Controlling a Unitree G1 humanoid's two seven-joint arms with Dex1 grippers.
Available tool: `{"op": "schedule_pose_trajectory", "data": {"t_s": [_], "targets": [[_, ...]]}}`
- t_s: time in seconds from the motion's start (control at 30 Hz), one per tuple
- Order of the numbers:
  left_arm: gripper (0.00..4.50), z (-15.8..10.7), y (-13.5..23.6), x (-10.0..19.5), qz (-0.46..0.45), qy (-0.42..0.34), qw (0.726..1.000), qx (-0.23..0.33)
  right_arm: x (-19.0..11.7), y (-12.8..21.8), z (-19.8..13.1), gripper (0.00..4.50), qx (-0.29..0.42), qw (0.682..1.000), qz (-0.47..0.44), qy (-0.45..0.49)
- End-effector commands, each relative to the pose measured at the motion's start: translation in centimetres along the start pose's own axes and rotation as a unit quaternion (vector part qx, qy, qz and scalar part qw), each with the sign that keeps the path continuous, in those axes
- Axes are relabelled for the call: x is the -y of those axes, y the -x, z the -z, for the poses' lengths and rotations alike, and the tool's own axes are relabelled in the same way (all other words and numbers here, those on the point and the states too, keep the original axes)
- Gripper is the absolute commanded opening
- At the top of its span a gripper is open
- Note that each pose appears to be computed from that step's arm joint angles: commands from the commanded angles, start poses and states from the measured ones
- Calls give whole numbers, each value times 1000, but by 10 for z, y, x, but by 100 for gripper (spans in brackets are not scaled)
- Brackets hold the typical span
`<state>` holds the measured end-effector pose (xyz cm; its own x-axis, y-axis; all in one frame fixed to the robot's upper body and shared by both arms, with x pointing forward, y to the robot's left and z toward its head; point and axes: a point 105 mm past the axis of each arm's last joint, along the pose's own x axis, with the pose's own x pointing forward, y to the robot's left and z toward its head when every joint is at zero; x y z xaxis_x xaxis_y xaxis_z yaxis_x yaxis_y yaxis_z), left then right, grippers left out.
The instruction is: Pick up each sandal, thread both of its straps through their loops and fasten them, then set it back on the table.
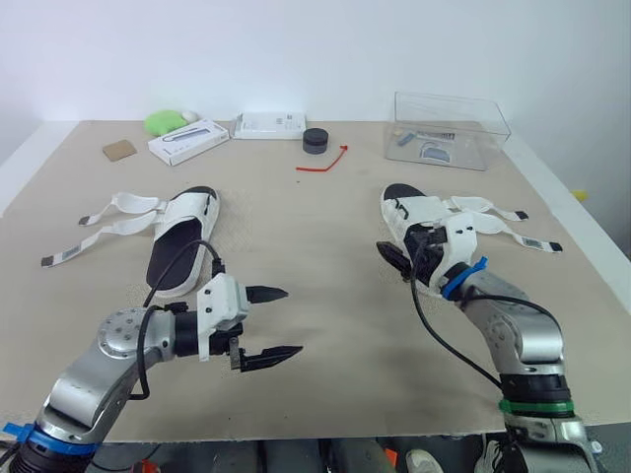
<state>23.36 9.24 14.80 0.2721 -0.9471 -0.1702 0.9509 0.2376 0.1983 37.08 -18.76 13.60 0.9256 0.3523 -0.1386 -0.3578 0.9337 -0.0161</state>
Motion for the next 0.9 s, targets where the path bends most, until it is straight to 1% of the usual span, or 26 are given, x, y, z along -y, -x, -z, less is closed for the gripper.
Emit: {"op": "schedule_pose_trajectory", "data": {"t_s": [0.03,0.13,0.37,0.4,0.43,0.47,0.5,0.53,0.57,0.6,0.63,0.67,0.7,0.73,0.77,0.83,0.9], "targets": [[443,-7,-3,1,4,-9,1000,11,9,-5,-13,450,25,999,27,16],[443,-8,-4,0,-1,-10,1000,11,18,-14,-20,450,46,997,42,35],[443,-9,-3,-1,-19,-7,1000,13,11,-33,-12,450,38,997,20,57],[450,-9,-3,-1,-21,-6,1000,13,11,-35,-11,399,40,998,19,55],[450,-9,-3,-1,-25,-5,1000,12,12,-37,-11,369,40,997,19,57],[450,-8,-3,-1,-28,-4,1000,11,13,-39,-10,360,40,997,18,65],[450,-8,-2,-1,-31,-4,999,11,15,-40,-10,298,39,997,18,71],[450,-7,-2,-1,-33,-3,999,10,17,-41,-9,273,39,996,18,74],[450,-6,-1,0,-35,-2,999,10,19,-42,-9,222,40,996,18,75],[450,-5,-1,0,-36,-2,999,9,20,-42,-10,185,42,996,17,75],[450,-5,0,1,-38,-1,999,9,20,-42,-10,133,45,996,13,75],[450,-4,1,1,-40,0,999,8,19,-43,-10,96,45,996,7,78],[450,-3,2,-1,-46,3,999,11,18,-43,-10,47,45,995,-2,84],[450,-2,4,-2,-51,7,999,15,13,-43,-11,18,46,995,-20,83],[450,-2,4,-3,-54,10,998,18,10,-43,-11,8,46,995,-32,81],[450,-1,5,-5,-56,10,998,17,-11,-40,-17,8,51,990,-102,80],[450,1,6,-6,-55,9,998,14,-33,-32,-25,8,58,979,-177,80]]}}
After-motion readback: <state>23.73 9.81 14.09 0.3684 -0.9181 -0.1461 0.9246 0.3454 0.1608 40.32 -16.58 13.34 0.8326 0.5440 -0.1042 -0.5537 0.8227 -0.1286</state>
